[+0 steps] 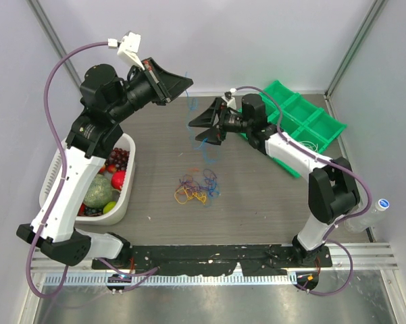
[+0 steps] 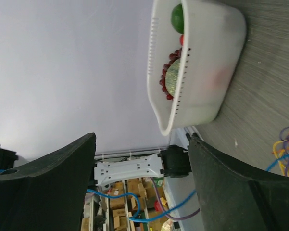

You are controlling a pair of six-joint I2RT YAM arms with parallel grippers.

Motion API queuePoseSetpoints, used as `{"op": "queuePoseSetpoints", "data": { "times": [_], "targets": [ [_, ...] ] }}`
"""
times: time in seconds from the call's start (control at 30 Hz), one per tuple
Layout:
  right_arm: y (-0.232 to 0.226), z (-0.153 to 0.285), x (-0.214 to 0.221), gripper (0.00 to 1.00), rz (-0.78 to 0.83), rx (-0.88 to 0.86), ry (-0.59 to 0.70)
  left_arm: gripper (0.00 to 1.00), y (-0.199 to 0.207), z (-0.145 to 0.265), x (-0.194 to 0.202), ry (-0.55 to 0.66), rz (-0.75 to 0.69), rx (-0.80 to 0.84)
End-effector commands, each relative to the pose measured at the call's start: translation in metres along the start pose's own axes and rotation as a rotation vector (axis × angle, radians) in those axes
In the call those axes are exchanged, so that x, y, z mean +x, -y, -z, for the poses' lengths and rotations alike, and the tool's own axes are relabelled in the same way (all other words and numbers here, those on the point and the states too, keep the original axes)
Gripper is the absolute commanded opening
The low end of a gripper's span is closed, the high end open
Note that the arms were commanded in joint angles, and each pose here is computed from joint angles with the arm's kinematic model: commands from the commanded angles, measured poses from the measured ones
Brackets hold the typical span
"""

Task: Untangle the cables

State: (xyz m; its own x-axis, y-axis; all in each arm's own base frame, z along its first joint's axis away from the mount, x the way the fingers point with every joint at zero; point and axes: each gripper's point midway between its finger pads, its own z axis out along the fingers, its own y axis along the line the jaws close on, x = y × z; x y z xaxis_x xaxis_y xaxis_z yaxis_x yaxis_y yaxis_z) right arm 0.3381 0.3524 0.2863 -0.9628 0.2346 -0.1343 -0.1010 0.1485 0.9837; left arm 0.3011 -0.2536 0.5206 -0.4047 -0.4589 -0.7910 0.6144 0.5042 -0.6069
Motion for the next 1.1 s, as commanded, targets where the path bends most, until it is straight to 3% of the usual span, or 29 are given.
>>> {"op": "queuePoseSetpoints", "data": {
  "times": [0.0, 0.13, 0.3, 0.53, 0.9, 1.07],
  "targets": [
    [-0.008, 0.021, -0.005, 0.83, 0.121, 0.127, 0.067, 0.00, 0.012, 0.002, -0.012, 0.039, -0.023, 0.049],
    [-0.003, 0.032, -0.019, 0.86, 0.206, 0.220, 0.149, 0.00, 0.011, 0.001, -0.010, 0.035, -0.021, 0.045],
    [-0.018, 0.030, -0.006, 0.85, 0.257, 0.129, 0.086, 0.00, 0.009, 0.001, -0.010, 0.034, -0.018, 0.037],
    [-0.023, 0.026, 0.013, 0.73, 0.216, 0.036, -0.009, 0.00, 0.009, 0.001, -0.011, 0.035, -0.019, 0.031],
    [-0.032, 0.028, 0.029, 0.68, 0.152, 0.028, -0.079, 0.00, 0.009, -0.005, -0.009, 0.023, 0.002, 0.040],
    [-0.043, 0.013, 0.027, 0.53, 0.162, -0.017, -0.096, 0.00, 0.006, -0.006, -0.004, 0.012, 0.018, 0.037]
  ]
}}
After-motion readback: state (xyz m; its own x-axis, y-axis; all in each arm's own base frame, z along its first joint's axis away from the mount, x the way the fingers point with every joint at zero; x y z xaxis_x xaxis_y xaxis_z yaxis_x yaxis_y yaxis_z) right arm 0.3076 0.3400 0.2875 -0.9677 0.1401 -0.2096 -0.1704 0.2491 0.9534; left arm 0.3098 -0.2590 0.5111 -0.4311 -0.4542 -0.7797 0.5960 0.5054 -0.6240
